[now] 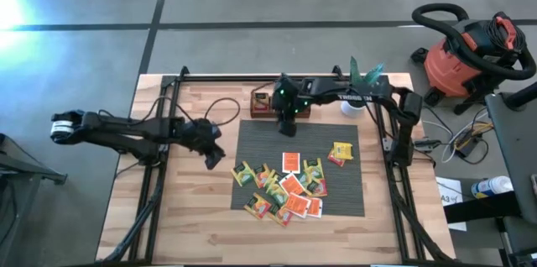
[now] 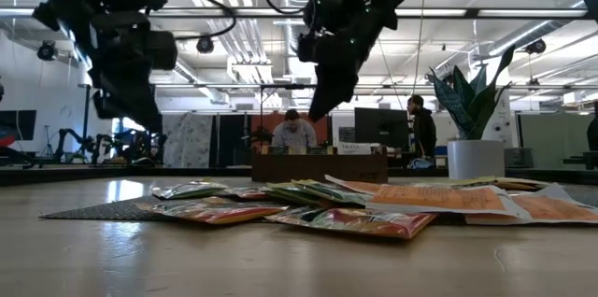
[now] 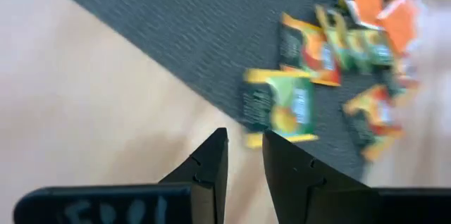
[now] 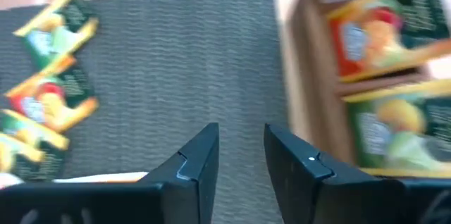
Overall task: Pick & Place Tea
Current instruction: Put the yellow tea bag into the middle section of the wooden organizer
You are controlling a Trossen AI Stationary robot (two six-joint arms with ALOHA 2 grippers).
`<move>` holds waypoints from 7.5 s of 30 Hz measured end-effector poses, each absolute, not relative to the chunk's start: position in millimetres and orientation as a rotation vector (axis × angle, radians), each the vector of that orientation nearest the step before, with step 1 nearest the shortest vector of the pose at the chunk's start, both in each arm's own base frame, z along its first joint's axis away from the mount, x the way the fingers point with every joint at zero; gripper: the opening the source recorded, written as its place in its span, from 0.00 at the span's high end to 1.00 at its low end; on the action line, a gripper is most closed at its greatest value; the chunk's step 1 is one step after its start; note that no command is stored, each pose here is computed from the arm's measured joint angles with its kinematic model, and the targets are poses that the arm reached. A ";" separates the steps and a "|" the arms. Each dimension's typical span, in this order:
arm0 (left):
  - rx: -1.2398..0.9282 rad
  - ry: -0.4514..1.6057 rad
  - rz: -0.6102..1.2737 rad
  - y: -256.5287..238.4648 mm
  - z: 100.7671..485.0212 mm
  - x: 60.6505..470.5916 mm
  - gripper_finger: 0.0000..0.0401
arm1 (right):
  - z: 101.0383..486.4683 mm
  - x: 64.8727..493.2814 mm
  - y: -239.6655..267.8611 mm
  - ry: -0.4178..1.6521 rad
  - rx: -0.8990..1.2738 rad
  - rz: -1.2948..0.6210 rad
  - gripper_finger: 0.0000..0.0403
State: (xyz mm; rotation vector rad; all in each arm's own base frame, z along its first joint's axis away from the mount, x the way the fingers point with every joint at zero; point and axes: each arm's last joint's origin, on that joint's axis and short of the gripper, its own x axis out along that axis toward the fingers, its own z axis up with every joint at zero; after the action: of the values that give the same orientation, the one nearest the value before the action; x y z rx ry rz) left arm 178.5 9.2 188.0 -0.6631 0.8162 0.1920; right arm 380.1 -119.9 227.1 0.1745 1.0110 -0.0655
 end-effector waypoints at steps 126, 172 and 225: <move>-0.945 0.552 0.516 -58.5 117.9 235.1 0.79 | 112.3 478.7 -27.7 0.981 0.790 0.236 0.65; -0.909 0.666 0.409 -71.5 114.0 234.1 0.79 | 127.1 471.4 -41.8 0.985 0.728 0.042 0.65; -0.908 0.279 0.438 -55.5 191.3 210.6 0.79 | 263.0 414.4 -121.3 0.734 0.458 -0.251 0.98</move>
State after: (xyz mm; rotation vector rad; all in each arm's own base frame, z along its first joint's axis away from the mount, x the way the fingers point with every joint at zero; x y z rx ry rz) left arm 210.6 -55.5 191.3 -0.9078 0.2790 0.4385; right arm 414.4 -121.3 263.0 0.4585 0.7339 -0.2513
